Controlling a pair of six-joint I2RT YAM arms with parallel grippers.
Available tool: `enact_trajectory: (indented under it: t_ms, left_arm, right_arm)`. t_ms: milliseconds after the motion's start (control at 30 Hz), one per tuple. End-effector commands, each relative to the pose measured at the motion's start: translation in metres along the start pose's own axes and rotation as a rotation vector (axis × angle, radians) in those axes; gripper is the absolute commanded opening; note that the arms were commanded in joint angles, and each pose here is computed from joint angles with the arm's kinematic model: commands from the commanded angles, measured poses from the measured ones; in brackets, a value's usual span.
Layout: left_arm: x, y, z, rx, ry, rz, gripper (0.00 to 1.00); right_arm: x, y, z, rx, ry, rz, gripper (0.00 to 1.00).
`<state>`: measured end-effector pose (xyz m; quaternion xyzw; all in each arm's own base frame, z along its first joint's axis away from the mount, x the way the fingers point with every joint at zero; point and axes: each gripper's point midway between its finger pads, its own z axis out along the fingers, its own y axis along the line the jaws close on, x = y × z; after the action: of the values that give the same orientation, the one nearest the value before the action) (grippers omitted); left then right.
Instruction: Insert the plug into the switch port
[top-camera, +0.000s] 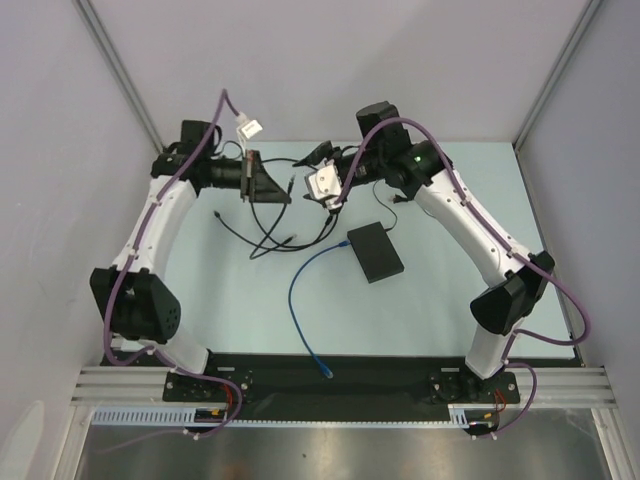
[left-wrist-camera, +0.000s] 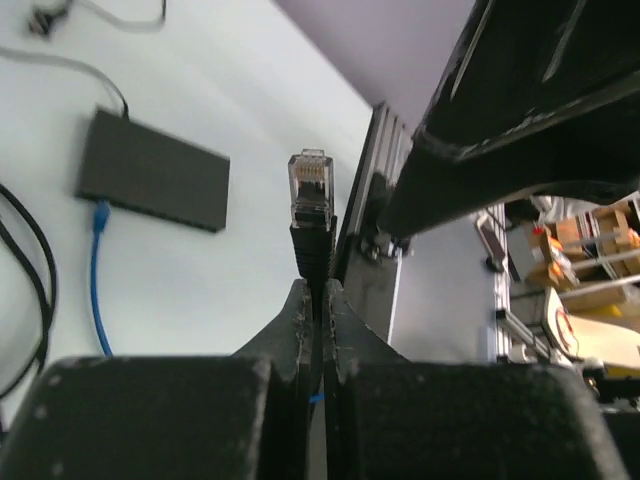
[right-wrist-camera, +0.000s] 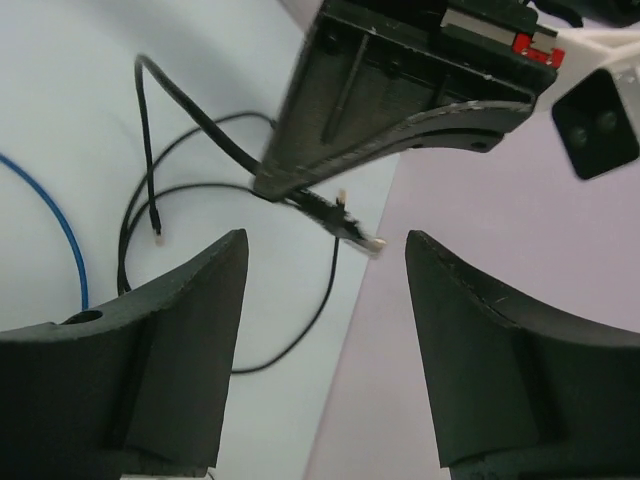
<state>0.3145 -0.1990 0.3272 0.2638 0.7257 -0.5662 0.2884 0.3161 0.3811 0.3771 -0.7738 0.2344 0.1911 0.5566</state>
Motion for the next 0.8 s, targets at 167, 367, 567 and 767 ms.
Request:
enact_trajectory:
  t_ms: [167,367,567,767]
  left_arm:
    - [0.061,-0.003,0.007,-0.019,0.167,-0.002,0.00]
    - [0.069,0.001,0.009,-0.042,0.205,-0.018,0.00]
    - [0.072,0.006,0.016,-0.057,0.225,-0.080,0.00]
    - [0.068,0.006,0.022,-0.070,0.217,-0.102,0.02]
  right_arm:
    - [0.028,0.031,-0.008,-0.092,0.126,-0.219,0.68]
    - [0.031,0.042,-0.005,-0.135,0.133,-0.254,0.67]
    - [0.025,0.054,0.007,-0.164,0.108,-0.292,0.67]
    - [0.023,0.066,0.022,-0.195,0.088,-0.292,0.61]
